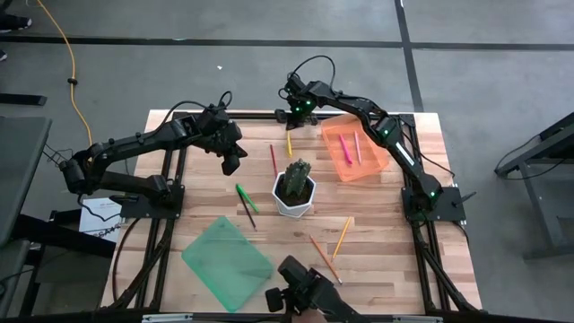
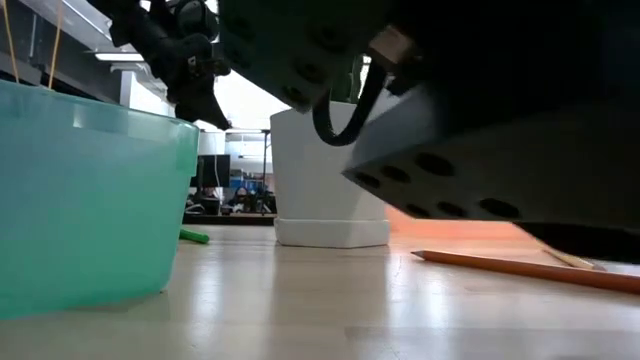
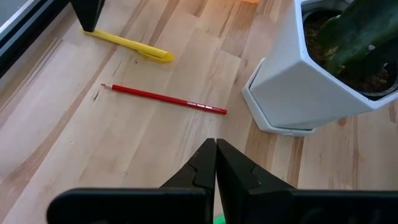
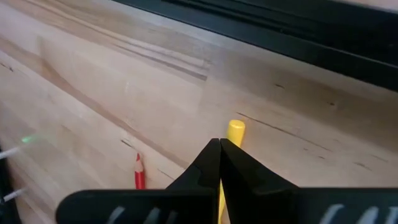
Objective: Sort pens & pencils
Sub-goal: Put the yellow pen into the orange bin
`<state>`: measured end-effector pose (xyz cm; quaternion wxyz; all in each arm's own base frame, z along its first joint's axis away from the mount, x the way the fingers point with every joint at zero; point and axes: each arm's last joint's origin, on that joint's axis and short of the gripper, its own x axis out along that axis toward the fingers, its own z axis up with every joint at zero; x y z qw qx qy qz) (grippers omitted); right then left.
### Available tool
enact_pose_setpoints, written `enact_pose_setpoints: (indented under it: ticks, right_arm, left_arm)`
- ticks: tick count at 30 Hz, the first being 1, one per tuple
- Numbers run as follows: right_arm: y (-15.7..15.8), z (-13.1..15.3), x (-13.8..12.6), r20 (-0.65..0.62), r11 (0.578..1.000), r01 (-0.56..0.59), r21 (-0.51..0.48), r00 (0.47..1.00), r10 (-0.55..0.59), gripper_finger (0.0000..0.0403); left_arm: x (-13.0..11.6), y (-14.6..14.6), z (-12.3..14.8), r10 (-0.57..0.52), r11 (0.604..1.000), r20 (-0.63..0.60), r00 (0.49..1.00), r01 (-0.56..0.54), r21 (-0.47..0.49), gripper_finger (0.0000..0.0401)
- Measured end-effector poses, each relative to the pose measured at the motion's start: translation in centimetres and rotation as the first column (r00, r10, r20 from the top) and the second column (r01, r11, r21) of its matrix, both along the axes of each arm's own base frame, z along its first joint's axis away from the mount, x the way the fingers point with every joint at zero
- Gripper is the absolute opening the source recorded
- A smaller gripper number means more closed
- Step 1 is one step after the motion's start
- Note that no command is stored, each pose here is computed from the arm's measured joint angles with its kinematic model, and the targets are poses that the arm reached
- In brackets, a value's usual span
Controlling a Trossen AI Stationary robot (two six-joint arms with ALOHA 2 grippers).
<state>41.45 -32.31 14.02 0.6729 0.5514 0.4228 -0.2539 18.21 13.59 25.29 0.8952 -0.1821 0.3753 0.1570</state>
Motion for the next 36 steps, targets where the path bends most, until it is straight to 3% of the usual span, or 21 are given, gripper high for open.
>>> enact_pose_setpoints:
  ticks: [7,13,21,36]
  right_arm:
    - [0.1,0.1,-0.5,-0.075,1.0,0.009,-0.019,0.997,-0.011,0.0]
    - [-0.8,1.2,-1.3,-0.144,0.995,0.027,-0.1,0.989,-0.041,0.0]
    - [-1.8,1.1,-3.1,-0.197,0.998,0.044,-0.04,0.979,-0.051,0.0]
    - [-1.2,2.0,-2.5,-0.154,0.994,-0.071,-0.087,0.986,0.057,0.0009]
  left_arm:
    - [0.0,0.0,0.0,0.0,1.0,0.0,1.0,0.0,0.0,0.0001]
    - [0.0,0.0,0.0,0.002,1.0,0.0,1.0,-0.002,-0.002,0.0001]
    - [0.0,0.0,0.0,-0.001,1.0,0.0,1.0,0.001,0.001,0.0001]
    - [0.0,0.0,0.0,-0.008,1.0,-0.002,1.0,0.008,0.009,0.0001]
